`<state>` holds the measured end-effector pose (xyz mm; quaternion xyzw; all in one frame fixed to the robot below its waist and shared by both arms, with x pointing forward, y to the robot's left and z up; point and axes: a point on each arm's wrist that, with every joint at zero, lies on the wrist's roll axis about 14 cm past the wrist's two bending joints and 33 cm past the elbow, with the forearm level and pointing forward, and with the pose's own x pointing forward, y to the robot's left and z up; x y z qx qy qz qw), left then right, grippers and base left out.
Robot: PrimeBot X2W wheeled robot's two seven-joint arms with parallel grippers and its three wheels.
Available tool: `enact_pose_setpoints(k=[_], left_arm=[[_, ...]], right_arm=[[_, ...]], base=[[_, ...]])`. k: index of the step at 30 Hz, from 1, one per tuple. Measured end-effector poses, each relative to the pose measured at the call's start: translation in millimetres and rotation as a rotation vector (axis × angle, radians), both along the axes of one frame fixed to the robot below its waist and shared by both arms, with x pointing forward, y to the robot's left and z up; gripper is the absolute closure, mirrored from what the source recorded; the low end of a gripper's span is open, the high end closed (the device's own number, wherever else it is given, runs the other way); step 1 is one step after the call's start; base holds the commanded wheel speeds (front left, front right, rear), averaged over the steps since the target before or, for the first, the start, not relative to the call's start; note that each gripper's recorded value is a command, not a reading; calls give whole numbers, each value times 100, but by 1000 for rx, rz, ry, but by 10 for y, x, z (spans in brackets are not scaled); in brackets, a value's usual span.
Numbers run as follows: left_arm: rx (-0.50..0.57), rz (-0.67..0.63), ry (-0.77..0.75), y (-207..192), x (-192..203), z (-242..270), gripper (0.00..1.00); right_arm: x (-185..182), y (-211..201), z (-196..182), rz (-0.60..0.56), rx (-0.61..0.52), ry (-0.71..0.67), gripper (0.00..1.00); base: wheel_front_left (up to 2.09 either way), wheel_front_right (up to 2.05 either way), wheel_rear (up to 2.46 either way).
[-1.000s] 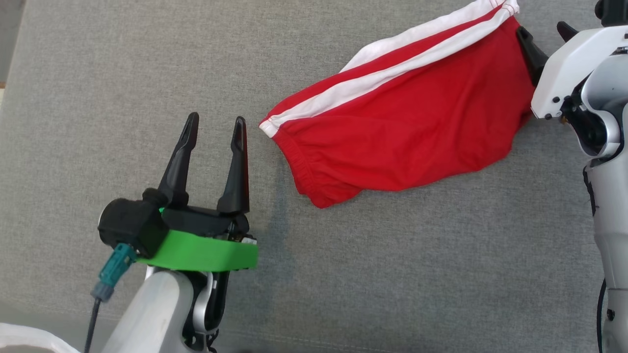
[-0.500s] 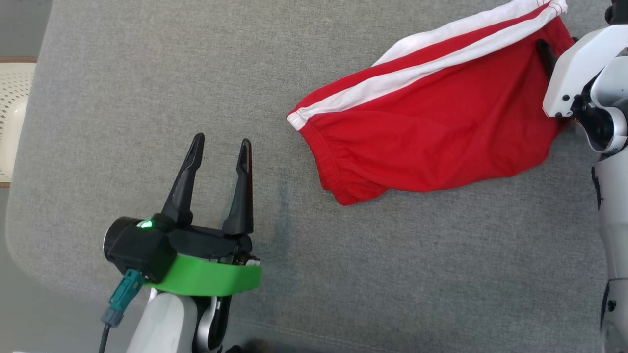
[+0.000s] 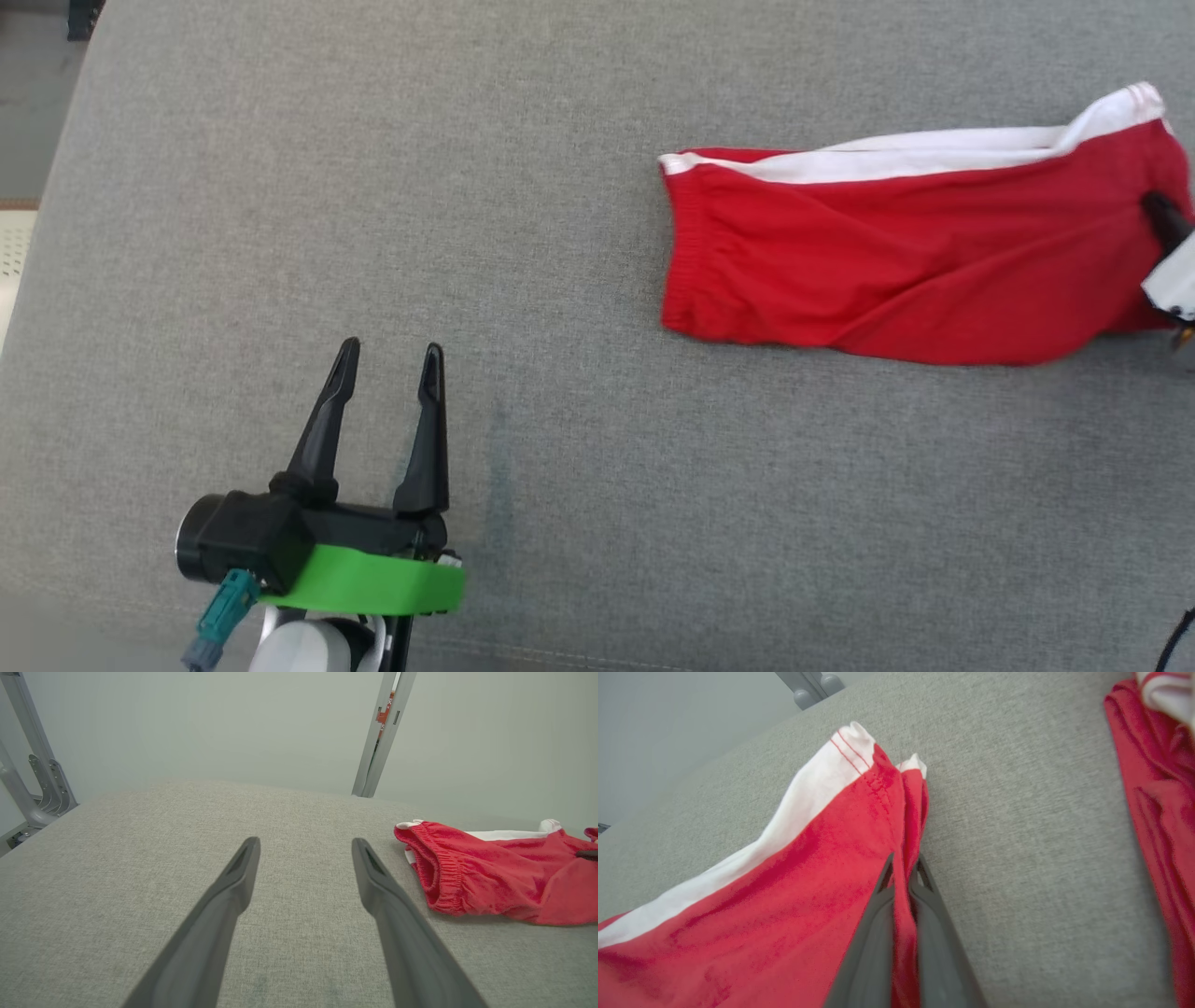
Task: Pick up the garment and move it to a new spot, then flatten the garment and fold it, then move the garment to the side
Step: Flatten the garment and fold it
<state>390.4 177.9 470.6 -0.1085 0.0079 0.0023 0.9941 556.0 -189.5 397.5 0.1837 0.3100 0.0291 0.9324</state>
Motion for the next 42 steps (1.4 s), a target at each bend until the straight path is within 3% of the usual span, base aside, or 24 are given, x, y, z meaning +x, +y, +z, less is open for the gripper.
enact_pose_setpoints(k=[4,8,14,20,29,37,38,39,40,42], left_arm=[[-6,6,-8,0,-106,47,0],[-23,2,-21,-47,-172,102,0],[-47,-5,-36,-115,-226,165,0],[-50,-6,-20,-130,-233,118,0],[-42,30,3,-39,-311,67,0],[-42,32,13,-51,-357,44,0],[-43,30,13,-59,-358,42,0],[-43,29,14,-62,-358,39,0],[-43,27,16,-66,-358,34,0],[-44,25,17,-72,-356,31,0]], right_arm=[[-85,-291,271,-77,-12,-56,100],[-140,-101,491,-30,-3,-96,100],[-271,759,726,185,36,-138,100],[-431,1486,631,371,58,-116,100],[-507,2107,574,470,184,-154,100],[-532,2368,543,498,234,-158,100],[-539,2391,532,498,240,-156,97],[-540,2403,526,495,249,-156,82],[-535,2417,539,487,265,-165,2],[-533,2439,563,469,301,-177,0]], base=[[0,0,0],[0,0,0],[0,0,0],[0,0,0],[0,0,0],[0,0,0],[0,0,0],[0,0,0],[0,0,0],[0,0,0]])
